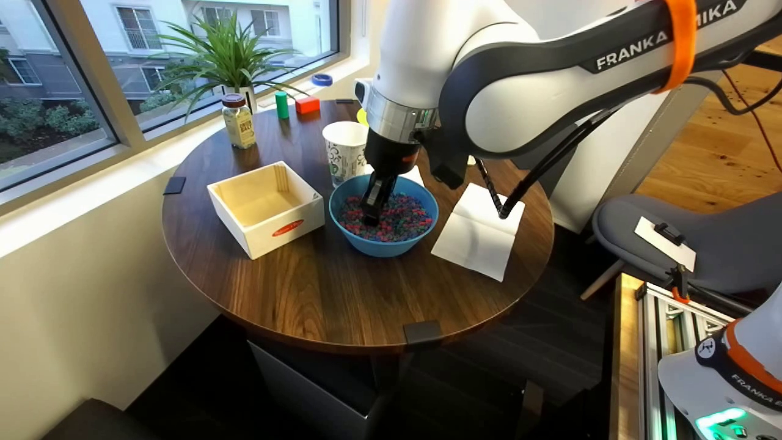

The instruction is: Put some of the cereal onto the paper towel and fold it

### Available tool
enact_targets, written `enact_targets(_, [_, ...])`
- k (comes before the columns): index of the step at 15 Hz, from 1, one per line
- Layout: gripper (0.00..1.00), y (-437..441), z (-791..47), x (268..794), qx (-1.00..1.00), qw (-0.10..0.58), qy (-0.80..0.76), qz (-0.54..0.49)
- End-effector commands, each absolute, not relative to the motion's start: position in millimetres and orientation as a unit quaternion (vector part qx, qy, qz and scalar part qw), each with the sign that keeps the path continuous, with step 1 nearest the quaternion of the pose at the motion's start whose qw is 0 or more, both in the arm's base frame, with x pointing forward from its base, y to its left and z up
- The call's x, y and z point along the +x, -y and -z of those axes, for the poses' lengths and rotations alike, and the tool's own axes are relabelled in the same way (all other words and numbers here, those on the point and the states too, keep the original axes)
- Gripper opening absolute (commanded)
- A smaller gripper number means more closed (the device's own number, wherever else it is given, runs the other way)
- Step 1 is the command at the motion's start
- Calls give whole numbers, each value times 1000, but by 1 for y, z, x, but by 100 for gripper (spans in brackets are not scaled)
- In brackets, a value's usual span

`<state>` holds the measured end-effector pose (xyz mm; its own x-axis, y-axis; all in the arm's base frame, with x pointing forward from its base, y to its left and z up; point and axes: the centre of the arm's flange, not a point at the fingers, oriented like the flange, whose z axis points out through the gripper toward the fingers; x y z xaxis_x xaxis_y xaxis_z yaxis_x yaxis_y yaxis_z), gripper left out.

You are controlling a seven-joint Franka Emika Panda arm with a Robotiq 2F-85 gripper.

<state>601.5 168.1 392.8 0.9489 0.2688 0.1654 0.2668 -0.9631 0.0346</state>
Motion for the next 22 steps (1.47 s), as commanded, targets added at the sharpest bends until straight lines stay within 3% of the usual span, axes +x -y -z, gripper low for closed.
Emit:
enact_targets(1, [3,-171,-398,603,989,9,-130,-76])
enact_targets(22, [3,-146,-454,560,994,11,-82,-66])
